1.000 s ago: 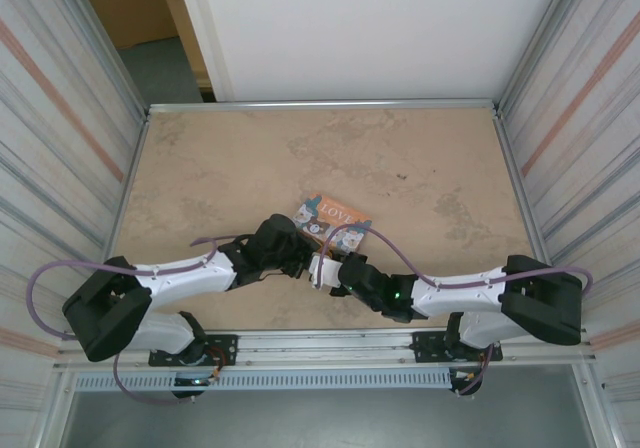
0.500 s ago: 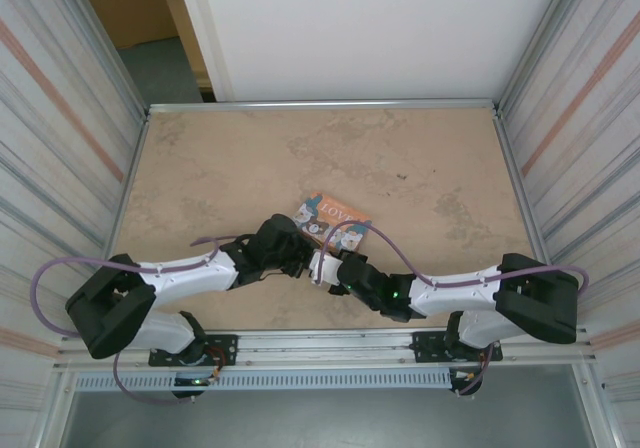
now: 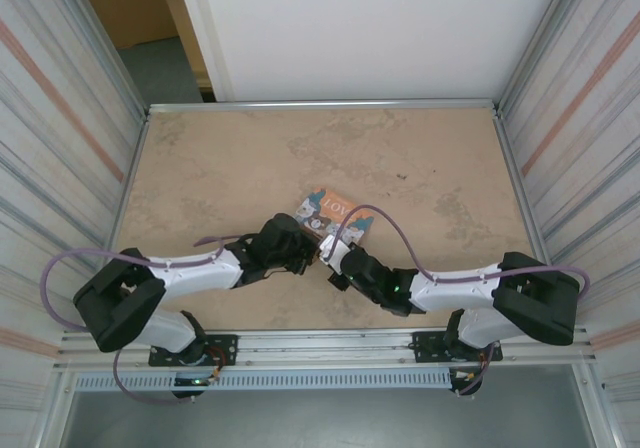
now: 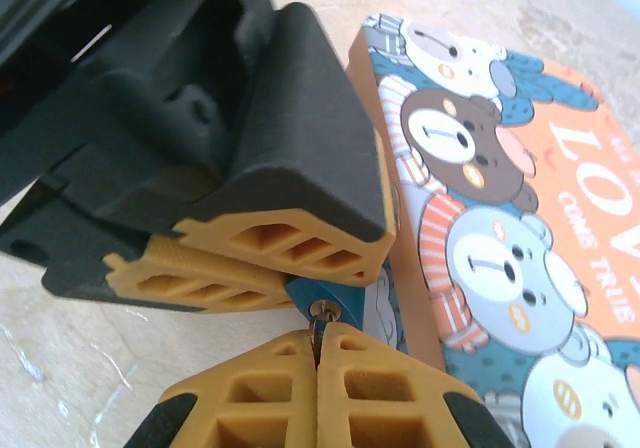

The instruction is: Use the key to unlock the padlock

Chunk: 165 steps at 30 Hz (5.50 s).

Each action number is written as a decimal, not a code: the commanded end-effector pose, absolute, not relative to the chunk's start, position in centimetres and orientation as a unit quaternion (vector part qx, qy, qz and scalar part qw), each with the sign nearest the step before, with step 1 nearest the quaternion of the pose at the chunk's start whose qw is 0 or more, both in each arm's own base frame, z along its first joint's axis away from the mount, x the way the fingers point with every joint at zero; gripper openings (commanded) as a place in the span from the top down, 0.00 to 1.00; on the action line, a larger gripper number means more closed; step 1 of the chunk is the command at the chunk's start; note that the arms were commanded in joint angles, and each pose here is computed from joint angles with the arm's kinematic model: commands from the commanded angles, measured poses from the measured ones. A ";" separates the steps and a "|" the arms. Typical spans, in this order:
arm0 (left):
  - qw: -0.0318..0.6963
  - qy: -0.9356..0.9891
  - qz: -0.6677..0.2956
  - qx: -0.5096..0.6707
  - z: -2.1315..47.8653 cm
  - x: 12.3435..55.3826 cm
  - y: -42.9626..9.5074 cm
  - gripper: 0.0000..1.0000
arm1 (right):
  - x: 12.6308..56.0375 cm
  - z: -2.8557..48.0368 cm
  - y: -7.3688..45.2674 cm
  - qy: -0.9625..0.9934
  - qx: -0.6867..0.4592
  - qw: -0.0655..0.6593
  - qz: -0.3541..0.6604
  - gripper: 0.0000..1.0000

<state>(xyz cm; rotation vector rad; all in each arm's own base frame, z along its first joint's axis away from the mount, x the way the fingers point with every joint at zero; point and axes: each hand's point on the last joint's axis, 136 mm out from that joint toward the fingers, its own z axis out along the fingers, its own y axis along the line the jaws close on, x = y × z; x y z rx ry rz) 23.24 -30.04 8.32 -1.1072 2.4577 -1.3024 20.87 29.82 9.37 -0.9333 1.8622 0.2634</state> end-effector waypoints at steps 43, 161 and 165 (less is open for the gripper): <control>0.334 0.868 -0.317 -0.185 16.6 26.2 -23.8 0.21 | 20.5 2.0 21.2 0.911 -0.093 0.284 0.286 1.00; 0.132 0.937 -0.322 -0.007 8.7 30.7 -29.4 0.88 | 28.8 5.0 26.8 0.827 -0.110 0.171 0.525 0.62; 0.131 0.938 -0.321 -0.008 8.6 30.7 -29.3 0.89 | 28.7 5.3 26.7 0.824 -0.113 0.177 0.527 0.65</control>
